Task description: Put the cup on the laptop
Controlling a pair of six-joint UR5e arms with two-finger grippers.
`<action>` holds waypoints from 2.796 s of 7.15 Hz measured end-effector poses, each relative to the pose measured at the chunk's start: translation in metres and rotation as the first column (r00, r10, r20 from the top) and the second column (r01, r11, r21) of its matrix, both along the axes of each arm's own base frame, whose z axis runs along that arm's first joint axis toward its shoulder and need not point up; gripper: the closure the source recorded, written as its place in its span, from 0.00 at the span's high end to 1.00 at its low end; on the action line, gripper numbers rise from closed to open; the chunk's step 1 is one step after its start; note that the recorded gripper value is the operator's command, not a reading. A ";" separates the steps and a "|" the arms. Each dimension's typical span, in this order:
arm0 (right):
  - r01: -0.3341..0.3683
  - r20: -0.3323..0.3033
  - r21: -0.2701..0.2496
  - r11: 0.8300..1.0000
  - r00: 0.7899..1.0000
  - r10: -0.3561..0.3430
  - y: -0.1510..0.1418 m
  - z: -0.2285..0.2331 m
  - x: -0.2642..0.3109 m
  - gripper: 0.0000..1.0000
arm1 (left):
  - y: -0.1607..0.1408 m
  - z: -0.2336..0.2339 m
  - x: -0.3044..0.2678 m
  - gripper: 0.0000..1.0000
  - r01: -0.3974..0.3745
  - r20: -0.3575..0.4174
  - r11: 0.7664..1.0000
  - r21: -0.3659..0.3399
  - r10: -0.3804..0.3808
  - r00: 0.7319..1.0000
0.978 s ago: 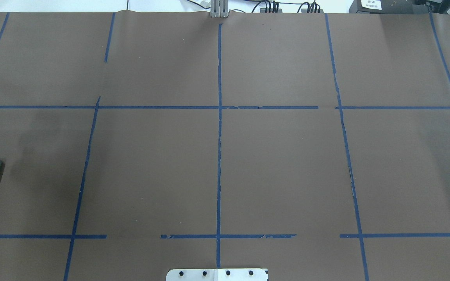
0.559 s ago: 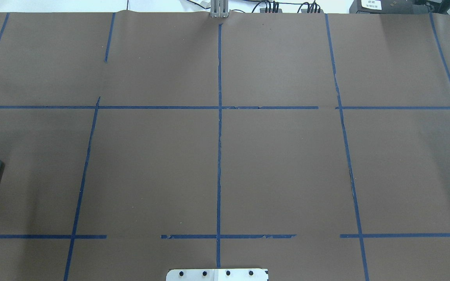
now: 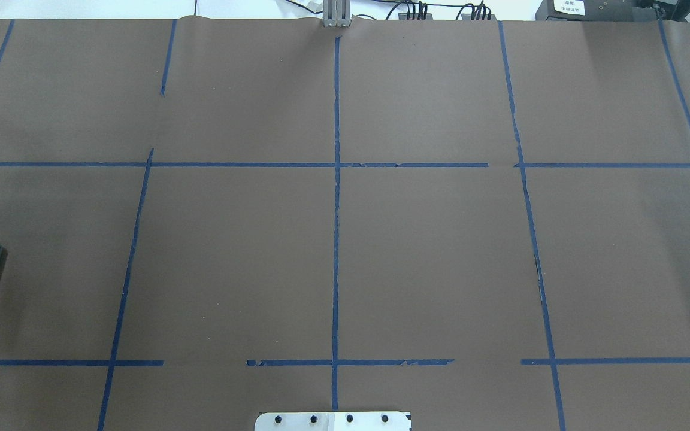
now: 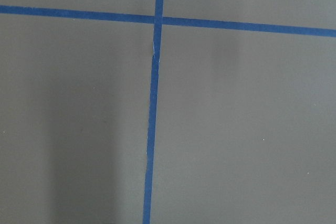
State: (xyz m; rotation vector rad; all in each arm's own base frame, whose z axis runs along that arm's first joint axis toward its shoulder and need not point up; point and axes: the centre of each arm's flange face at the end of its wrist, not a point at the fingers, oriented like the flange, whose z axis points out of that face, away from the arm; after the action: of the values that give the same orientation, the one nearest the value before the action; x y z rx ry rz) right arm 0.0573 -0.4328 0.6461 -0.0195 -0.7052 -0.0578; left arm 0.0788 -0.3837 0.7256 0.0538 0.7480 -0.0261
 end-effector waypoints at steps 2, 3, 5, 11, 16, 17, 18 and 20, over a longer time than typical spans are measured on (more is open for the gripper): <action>0.000 0.000 -0.001 1.000 1.000 0.000 0.000 0.000 0.000 1.00 | 0.000 0.002 0.000 0.00 -0.001 0.000 1.000 -0.003 0.001 1.000; 0.000 0.000 -0.001 1.000 1.000 0.000 0.000 0.000 0.000 1.00 | 0.000 0.002 0.001 0.00 -0.001 0.000 1.000 -0.004 0.001 1.000; 0.000 0.000 -0.001 1.000 1.000 0.000 0.000 0.000 0.000 1.00 | 0.000 0.002 0.001 0.00 0.000 0.000 1.000 -0.005 0.000 1.000; 0.000 0.000 -0.001 1.000 1.000 0.000 0.000 0.000 0.000 1.00 | -0.001 0.002 0.002 1.00 -0.004 -0.003 1.000 -0.003 0.004 1.000; 0.000 0.000 -0.001 1.000 1.000 0.000 0.000 0.000 0.000 1.00 | -0.004 -0.047 -0.039 1.00 -0.020 -0.089 0.996 0.092 0.028 0.996; 0.000 0.000 -0.002 1.000 1.000 0.000 0.000 0.000 0.000 1.00 | -0.013 -0.058 -0.074 1.00 -0.023 -0.061 0.993 0.115 0.030 0.998; 0.000 0.000 -0.002 1.000 1.000 0.000 0.000 0.000 0.000 1.00 | -0.029 -0.079 -0.113 1.00 -0.035 -0.026 0.992 0.124 0.038 0.999; 0.000 0.000 -0.001 1.000 1.000 0.000 0.000 0.000 0.000 1.00 | -0.068 -0.134 -0.180 1.00 -0.034 0.008 0.991 0.131 0.033 0.999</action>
State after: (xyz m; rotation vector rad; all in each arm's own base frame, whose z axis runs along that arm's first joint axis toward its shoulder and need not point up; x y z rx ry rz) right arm 0.0573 -0.4327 0.6463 -0.0204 -0.7051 -0.0574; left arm -0.1015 -0.4519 0.5919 0.1667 0.7444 0.0553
